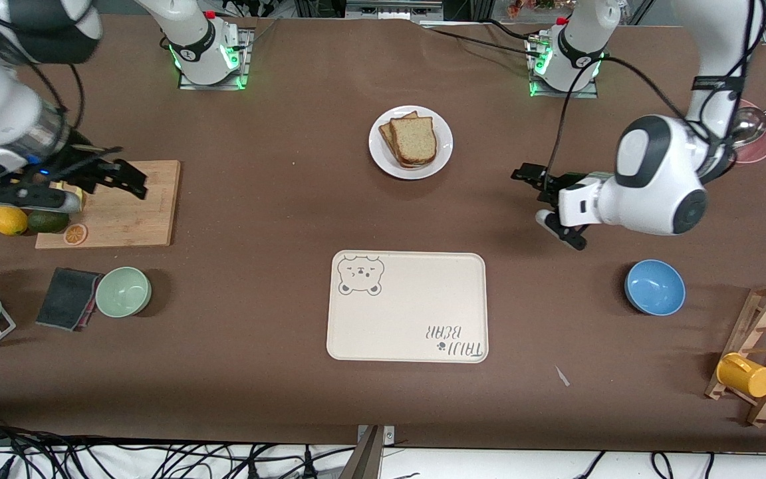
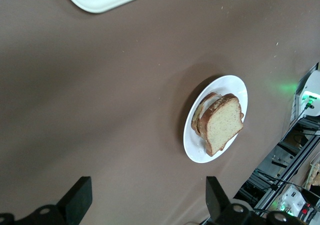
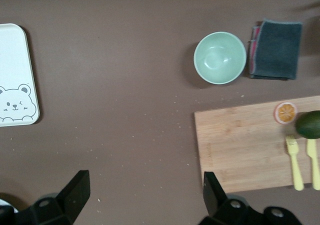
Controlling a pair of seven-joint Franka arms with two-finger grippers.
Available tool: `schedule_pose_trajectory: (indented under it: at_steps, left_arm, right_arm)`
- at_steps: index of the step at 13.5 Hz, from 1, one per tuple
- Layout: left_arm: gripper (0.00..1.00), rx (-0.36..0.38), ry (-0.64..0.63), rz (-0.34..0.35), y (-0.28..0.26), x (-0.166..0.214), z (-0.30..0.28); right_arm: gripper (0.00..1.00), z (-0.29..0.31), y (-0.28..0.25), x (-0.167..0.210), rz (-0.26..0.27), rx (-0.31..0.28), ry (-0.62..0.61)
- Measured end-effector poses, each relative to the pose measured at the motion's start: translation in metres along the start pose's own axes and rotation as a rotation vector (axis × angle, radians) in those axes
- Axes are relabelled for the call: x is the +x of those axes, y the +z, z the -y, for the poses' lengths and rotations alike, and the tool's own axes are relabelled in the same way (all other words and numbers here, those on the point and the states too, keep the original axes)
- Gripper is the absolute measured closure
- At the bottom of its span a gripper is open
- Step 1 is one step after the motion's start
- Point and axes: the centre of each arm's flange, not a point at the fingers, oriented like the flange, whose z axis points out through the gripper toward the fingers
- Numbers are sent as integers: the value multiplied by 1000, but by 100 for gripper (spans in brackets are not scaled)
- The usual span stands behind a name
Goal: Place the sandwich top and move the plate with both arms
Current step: 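Lower the left gripper and grip the white plate rim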
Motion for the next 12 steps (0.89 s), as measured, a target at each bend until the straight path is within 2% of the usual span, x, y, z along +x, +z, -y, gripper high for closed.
schedule_pose_trajectory:
  at_steps: [2,4,7,9,12]
  left_arm:
    - [1,-66,0,30,41,4,-5]
    - [2,-132,7,22,74,8,-8]
    - [5,-247,41,-9,115,5,-2]
    - [2,-252,55,-26,135,5,10]
    - [5,-236,77,-12,164,8,-1]
  right_arm:
    - [0,-28,-20,-3,53,-7,-20]
    - [0,-56,-39,-7,85,-7,-42]
    - [0,-71,-61,-9,76,-18,-35]
    - [0,-71,-60,-9,78,-22,-35]
    - [0,-71,-60,-9,79,-22,-30]
